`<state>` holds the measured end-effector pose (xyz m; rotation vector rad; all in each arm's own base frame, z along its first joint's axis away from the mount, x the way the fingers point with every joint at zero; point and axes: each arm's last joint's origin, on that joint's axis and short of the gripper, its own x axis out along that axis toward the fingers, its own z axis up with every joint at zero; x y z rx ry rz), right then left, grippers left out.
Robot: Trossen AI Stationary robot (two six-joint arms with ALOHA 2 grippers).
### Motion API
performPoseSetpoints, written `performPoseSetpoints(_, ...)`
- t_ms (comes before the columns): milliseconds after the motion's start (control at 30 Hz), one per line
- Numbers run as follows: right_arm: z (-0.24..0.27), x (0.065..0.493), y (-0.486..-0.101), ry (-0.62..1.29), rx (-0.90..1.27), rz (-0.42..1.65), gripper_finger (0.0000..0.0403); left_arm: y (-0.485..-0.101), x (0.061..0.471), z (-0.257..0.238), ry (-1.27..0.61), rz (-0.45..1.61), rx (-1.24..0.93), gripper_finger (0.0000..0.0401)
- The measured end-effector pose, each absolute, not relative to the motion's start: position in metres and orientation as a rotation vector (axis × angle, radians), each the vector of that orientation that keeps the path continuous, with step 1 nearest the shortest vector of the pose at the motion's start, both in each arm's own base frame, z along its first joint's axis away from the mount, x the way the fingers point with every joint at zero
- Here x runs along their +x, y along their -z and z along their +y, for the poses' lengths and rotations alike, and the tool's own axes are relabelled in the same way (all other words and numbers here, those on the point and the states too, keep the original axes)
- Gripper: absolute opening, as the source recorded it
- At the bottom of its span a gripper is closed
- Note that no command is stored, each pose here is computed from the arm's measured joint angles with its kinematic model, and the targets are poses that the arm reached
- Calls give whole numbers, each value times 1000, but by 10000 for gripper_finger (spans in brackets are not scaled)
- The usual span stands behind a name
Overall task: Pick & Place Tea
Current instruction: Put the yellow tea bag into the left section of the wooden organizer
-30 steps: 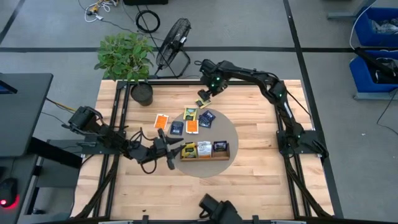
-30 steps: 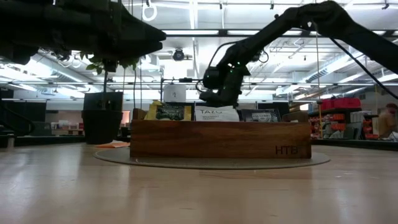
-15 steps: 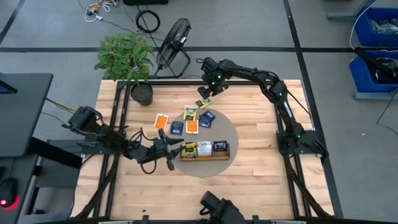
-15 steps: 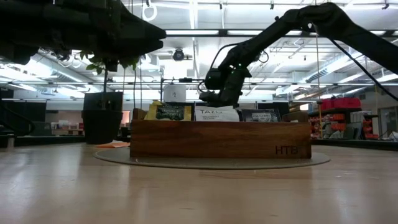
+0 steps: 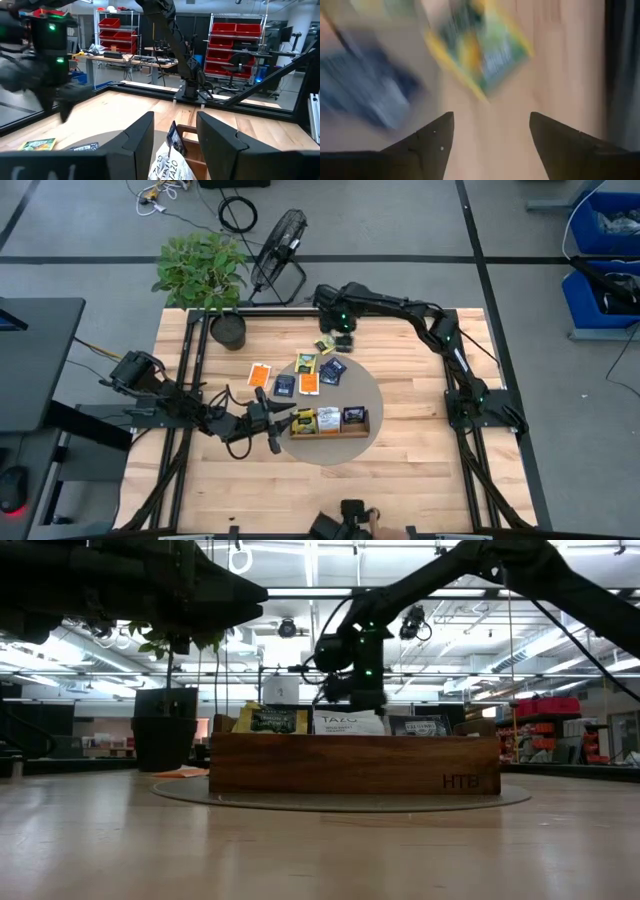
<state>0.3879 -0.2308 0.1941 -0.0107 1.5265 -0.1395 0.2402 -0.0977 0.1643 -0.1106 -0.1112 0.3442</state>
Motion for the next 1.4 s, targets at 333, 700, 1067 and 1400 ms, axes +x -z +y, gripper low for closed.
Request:
performPoseSetpoints(333,-215,412,-191,-190,-696,1498,238,-164,240,-98,-344,-105,-106,154)
performPoseSetpoints(700,-225,408,-187,-271,-553,1389,224,-163,243,-91,-371,-105,-110,154)
performPoseSetpoints(1067,-226,404,-183,-155,-348,1414,218,-163,247,-82,-366,-108,-112,154)
performPoseSetpoints(1400,-199,374,-274,-8,-199,1306,161,-163,254,-61,-387,-86,-226,152)
